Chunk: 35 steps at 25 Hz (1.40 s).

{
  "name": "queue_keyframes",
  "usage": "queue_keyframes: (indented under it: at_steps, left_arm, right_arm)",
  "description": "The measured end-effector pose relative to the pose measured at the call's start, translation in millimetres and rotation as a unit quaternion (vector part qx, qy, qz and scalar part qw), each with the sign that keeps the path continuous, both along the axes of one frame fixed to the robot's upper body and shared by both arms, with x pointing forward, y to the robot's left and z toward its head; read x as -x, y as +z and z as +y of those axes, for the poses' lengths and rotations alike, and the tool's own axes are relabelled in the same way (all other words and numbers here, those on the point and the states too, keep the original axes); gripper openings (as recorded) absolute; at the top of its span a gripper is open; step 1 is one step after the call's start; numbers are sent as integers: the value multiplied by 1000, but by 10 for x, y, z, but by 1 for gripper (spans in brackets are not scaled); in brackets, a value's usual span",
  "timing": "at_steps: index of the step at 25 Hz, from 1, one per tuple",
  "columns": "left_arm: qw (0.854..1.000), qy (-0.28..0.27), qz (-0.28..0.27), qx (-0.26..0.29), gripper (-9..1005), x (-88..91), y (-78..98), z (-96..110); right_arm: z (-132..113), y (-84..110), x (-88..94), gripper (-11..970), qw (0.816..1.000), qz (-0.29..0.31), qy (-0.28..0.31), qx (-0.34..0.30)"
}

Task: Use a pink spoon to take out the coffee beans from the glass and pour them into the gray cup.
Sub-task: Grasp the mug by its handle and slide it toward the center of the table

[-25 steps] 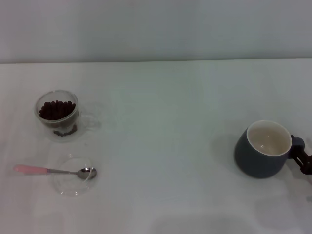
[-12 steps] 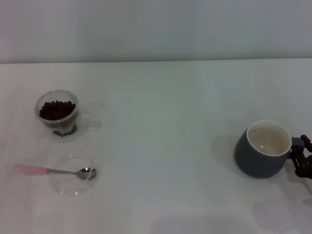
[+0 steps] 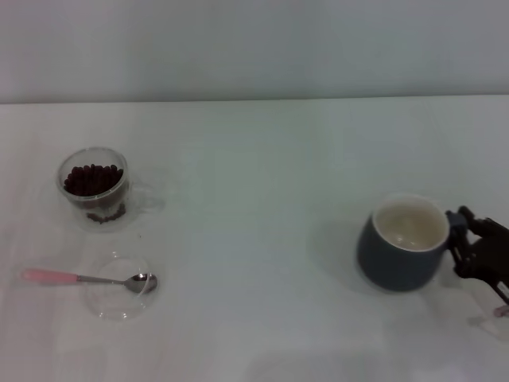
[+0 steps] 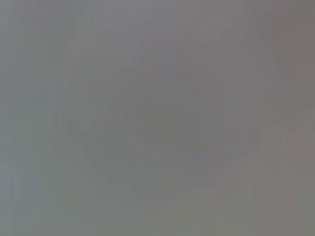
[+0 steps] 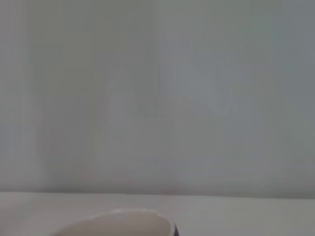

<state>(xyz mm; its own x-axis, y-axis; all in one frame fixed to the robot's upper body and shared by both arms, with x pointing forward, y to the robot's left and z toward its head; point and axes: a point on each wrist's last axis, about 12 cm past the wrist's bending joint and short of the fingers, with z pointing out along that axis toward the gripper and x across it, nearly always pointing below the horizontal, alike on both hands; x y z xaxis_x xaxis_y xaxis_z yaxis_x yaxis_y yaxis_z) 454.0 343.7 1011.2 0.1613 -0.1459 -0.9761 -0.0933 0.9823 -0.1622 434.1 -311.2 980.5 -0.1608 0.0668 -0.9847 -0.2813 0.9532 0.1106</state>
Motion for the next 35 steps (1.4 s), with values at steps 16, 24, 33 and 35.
queue_keyframes:
  at_steps: [16, 24, 33, 35]
  left_arm:
    - [1000, -6, 4, 11, 862, 18, -19, -24]
    - [1000, -9, 5, 11, 862, 13, -21, -30]
    - [1000, -8, 6, 11, 862, 16, -23, -28]
    - [1000, -8, 7, 11, 862, 17, -26, -28]
  right_arm:
    - [395, 15, -124, 177, 995, 10, 94, -14]
    - [674, 6, -167, 178, 989, 22, 148, -21]
    - [908, 16, -260, 177, 983, 29, 181, -10]
    - [946, 9, -302, 178, 982, 38, 183, -4]
